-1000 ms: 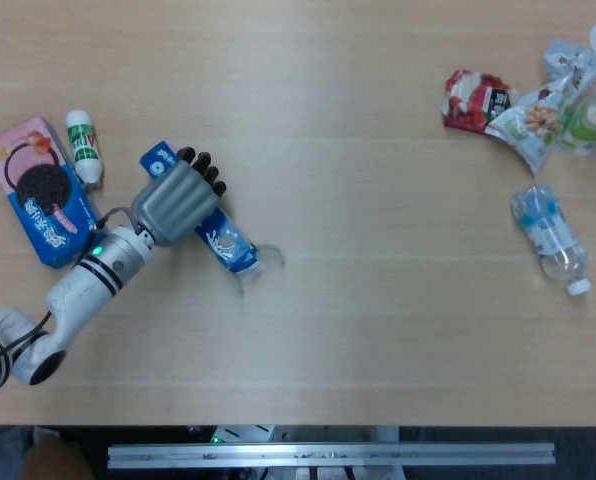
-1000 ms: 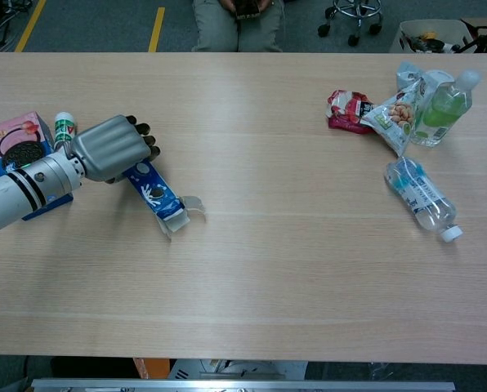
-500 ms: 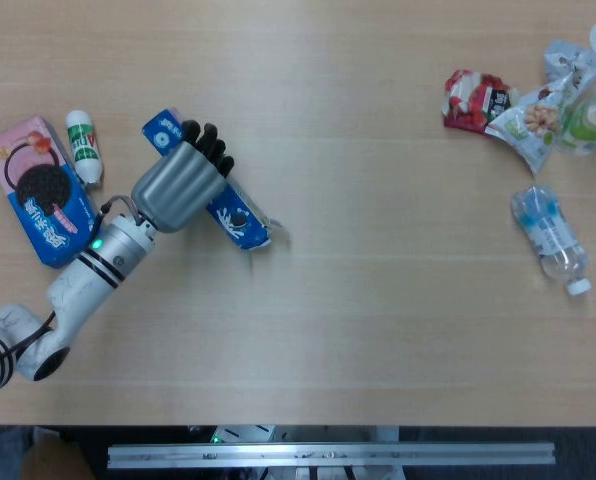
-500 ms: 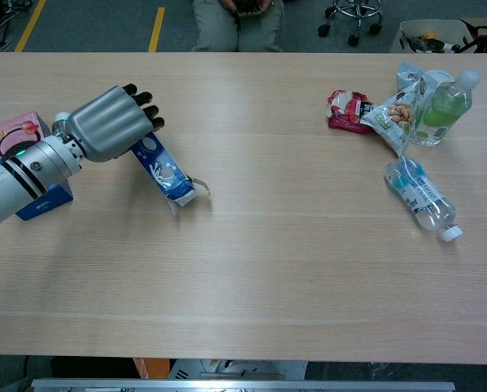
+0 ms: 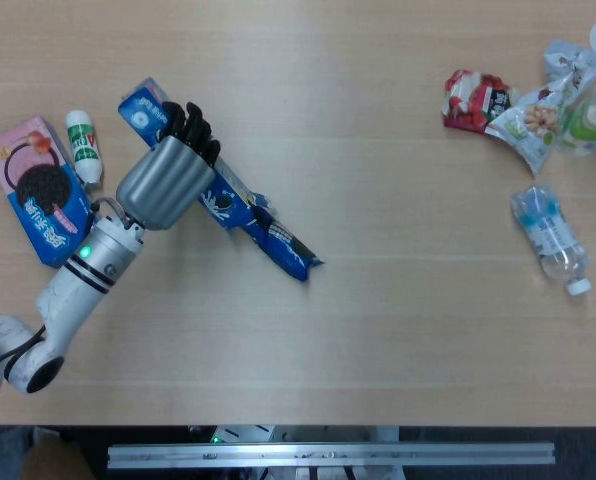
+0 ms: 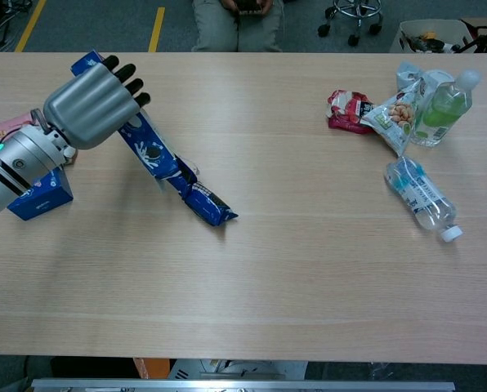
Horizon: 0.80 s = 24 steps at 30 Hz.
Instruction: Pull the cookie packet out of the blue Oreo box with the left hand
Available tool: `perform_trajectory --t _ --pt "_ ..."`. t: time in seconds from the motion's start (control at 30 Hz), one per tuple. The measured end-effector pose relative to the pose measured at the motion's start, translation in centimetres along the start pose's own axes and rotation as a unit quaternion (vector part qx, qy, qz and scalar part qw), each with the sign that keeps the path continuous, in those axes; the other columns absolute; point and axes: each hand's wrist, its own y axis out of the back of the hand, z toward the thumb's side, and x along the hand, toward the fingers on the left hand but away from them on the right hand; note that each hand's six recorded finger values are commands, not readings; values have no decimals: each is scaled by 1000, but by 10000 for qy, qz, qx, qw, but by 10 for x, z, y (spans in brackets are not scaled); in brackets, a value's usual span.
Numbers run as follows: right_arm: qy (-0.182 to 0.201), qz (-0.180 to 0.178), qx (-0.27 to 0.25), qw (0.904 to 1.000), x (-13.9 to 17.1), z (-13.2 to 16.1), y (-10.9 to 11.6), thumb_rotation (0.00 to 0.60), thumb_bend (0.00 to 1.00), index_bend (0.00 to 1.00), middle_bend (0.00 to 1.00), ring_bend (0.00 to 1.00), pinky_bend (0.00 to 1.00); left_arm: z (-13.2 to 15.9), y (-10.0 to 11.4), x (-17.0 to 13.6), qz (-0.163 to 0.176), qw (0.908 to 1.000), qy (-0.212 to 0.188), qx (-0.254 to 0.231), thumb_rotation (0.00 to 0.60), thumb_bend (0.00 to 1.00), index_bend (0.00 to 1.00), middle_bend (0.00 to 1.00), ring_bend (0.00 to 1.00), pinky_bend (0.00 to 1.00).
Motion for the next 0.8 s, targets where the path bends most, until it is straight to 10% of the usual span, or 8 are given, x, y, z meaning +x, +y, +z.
perform_trajectory --t 0.8 --pt "-16 -36 18 10000 5 1 4 600 355 414 427 398 430 -18 -11 16 70 9997 109 -189 600 262 444 367 247 312"
